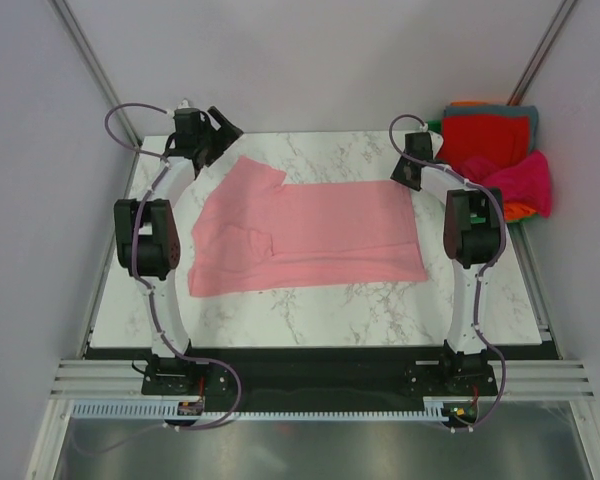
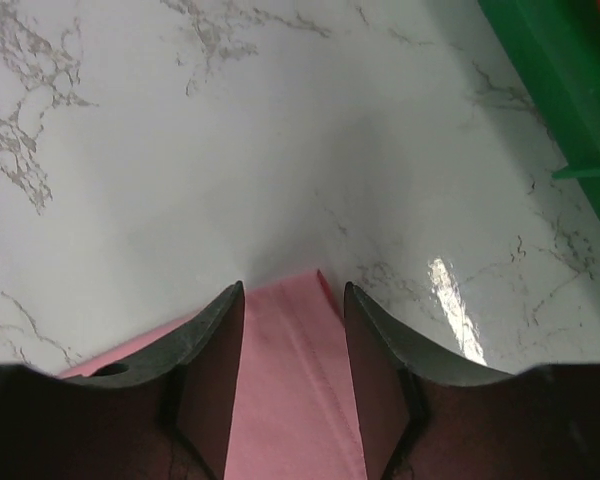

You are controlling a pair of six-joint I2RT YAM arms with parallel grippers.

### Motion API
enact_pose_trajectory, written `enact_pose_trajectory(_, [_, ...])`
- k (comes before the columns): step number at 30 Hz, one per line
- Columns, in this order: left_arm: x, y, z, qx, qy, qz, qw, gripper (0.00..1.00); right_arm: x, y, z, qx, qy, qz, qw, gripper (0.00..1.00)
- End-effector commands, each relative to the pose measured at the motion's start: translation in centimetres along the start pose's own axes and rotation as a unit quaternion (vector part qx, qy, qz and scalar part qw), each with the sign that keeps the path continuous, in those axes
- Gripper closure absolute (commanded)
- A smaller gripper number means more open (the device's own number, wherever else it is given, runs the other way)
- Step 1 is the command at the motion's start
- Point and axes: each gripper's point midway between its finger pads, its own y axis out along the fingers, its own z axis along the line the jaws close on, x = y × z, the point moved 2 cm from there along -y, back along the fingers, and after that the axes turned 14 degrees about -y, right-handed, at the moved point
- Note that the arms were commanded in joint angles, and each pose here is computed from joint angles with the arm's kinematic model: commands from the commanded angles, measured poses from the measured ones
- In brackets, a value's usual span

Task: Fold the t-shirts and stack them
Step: Fold the tshirt

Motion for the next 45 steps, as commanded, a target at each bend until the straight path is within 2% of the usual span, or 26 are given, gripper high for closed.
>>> enact_pose_trajectory(1, [1.3, 1.0, 1.6, 0.035, 0.055, -0.024, 0.998, 0.05, 0.1, 1.0, 0.4, -0.005, -0.006, -0.001, 1.000, 0.49])
enact_pose_trajectory(2, [0.9, 1.5, 2.3, 0.041, 0.049, -0.018, 0.998, 0.05, 0.0, 1.1, 0.6, -0.004, -0.006, 0.001, 1.000, 0.57])
enact_pose_trajectory(4, [-0.6, 2.8, 3.9, 0.048, 0.043, 0.011, 0.998, 0.06, -0.2, 1.1, 0.7, 0.001, -0.006, 0.006, 1.000, 0.65])
enact_pose_trajectory(7, [-0.5, 3.8, 2.9, 0.038, 0.048, 0.028, 0.998, 0.09, -0.1, 0.5, 0.7, -0.005, -0.007, 0.001, 1.000, 0.78])
enact_pose_trajectory(8, [-0.6, 4.4, 3.2, 0.043, 0.055, 0.031, 0.997, 0.10, 0.0, 0.3, 0.8, -0.005, -0.007, -0.001, 1.000, 0.86])
enact_pose_trajectory(11, [-0.7, 5.4, 5.0, 0.067, 0.061, 0.023, 0.996, 0.11, -0.3, 0.2, 0.8, -0.004, -0.002, -0.002, 1.000, 0.94])
enact_pose_trajectory(14, [-0.6, 6.3, 5.5, 0.073, 0.073, 0.022, 0.994, 0.14, -0.2, 0.1, 1.0, 0.000, 0.004, -0.007, 1.000, 0.97])
enact_pose_trajectory(17, [-0.9, 7.1, 6.4, 0.084, 0.082, 0.032, 0.993, 0.22, -0.4, 0.2, 1.0, 0.004, 0.006, -0.006, 1.000, 0.97])
enact_pose_trajectory(26, [-2.2, 9.4, 7.6, 0.083, 0.079, 0.049, 0.992, 0.23, -0.8, 0.2, 1.8, 0.028, 0.015, -0.004, 0.999, 0.99])
enact_pose_trajectory(32, [-2.9, 10.1, 7.9, 0.078, 0.081, 0.062, 0.992, 0.35, -0.8, 0.1, 2.0, 0.033, 0.017, -0.004, 0.999, 0.99])
enact_pose_trajectory(43, [-4.9, 11.0, 7.7, 0.067, 0.067, 0.096, 0.991, 0.46, -0.7, -0.4, 2.2, 0.043, 0.020, -0.009, 0.999, 1.00])
enact_pose_trajectory(45, [-5.0, 11.0, 7.9, 0.071, 0.066, 0.097, 0.991, 0.52, -0.7, -0.4, 2.2, 0.044, 0.020, -0.009, 0.999, 1.00])
